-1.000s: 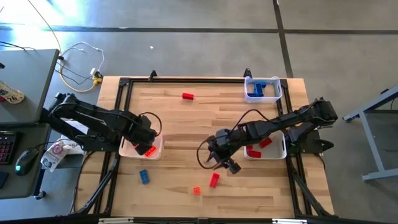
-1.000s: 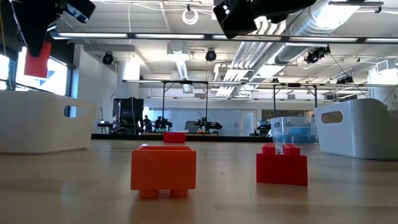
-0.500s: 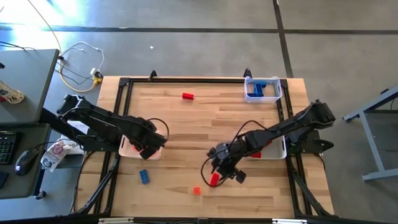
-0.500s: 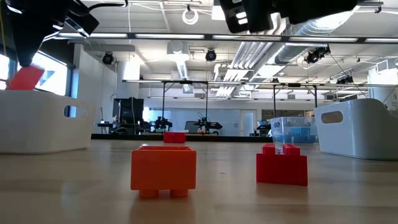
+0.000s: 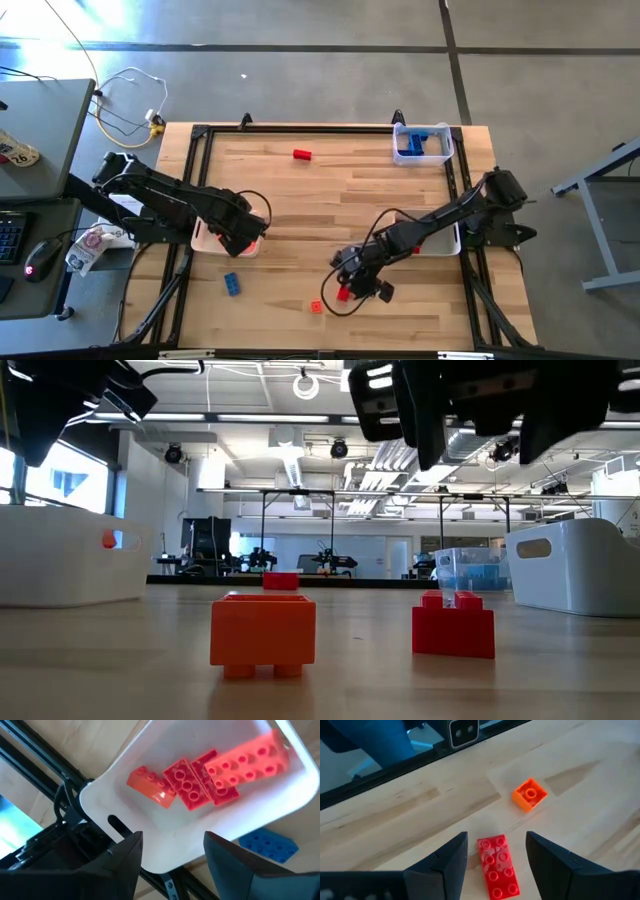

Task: Sort & place blocks by color
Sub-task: Put the red game piece into the gray bin

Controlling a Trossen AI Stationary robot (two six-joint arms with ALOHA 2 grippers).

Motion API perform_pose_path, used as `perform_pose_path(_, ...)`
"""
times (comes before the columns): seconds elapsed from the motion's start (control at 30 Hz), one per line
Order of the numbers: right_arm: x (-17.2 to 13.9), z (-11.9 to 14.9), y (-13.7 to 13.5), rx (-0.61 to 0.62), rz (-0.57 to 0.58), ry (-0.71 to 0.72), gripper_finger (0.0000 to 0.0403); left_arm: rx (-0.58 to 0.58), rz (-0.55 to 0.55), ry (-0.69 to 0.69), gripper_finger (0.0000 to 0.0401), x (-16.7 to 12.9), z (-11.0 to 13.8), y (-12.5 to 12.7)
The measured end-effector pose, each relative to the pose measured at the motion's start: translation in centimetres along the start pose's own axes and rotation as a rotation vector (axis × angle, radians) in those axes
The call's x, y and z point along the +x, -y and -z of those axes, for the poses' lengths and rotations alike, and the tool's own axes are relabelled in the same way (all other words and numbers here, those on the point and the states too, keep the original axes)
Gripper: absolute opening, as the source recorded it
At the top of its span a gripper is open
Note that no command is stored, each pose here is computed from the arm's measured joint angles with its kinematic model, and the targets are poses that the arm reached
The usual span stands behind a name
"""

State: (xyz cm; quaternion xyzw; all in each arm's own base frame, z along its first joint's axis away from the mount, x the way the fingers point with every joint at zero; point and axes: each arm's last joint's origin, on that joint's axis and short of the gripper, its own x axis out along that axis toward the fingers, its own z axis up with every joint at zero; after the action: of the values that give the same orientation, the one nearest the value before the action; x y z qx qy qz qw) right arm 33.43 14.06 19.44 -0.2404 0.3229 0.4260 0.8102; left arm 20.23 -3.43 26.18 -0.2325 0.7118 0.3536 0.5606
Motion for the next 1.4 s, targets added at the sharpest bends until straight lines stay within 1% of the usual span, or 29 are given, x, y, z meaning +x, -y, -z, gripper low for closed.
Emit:
perform_pose_path(0.1, 1.0, 0.5, 0.0, 0.004, -0.011, -0.025, 0.0186, 0.000, 0.024, -0.028, 0.0197, 0.0, 0.1, 0.1)
perform_pose_path(0.2, 1.7, 0.9, 0.1, 0.003, 0.010, -0.052, 0.0186, 0.004, 0.048, -0.030, 0.0197, 0.0, 0.1, 0.3)
perform_pose_path(0.37, 2.4, 1.5, 0.3, -0.053, 0.035, -0.096, 0.0186, 0.023, 0.050, -0.027, 0.0197, 0.0, 0.3, 0.5)
perform_pose_path(0.6, 3.8, 2.5, 0.3, -0.049, 0.015, -0.133, 0.0186, 0.027, 0.050, -0.024, 0.0197, 0.0, 0.3, 0.5)
perform_pose_path(0.77, 4.7, 3.3, 0.4, -0.079, 0.068, -0.211, 0.0186, 0.034, 0.059, -0.002, 0.0197, 0.0, 0.1, 0.6)
perform_pose_path(0.93, 5.5, 4.0, 0.4, -0.065, 0.048, -0.236, 0.0186, 0.034, 0.060, 0.001, 0.0197, 0.0, 0.1, 0.6)
perform_pose_path(1.03, 5.5, 4.0, 0.4, -0.031, 0.048, -0.241, 0.0184, 0.034, 0.060, 0.001, 0.0197, 0.0, 0.1, 0.6)
perform_pose_path(1.1, 5.5, 4.1, 0.3, 0.013, 0.057, -0.248, 0.0174, 0.034, 0.060, 0.005, 0.0197, 0.0, 0.1, 0.7)
perform_pose_path(1.27, 5.4, 4.1, 0.3, 0.123, 0.068, -0.259, 0.0113, 0.034, 0.055, 0.028, 0.0197, 0.0, 0.0, 0.7)
perform_pose_path(1.4, 5.2, 4.1, 0.2, 0.241, 0.087, -0.258, 0.0113, 0.046, 0.052, 0.068, 0.0197, 0.0, -0.2, 0.8)
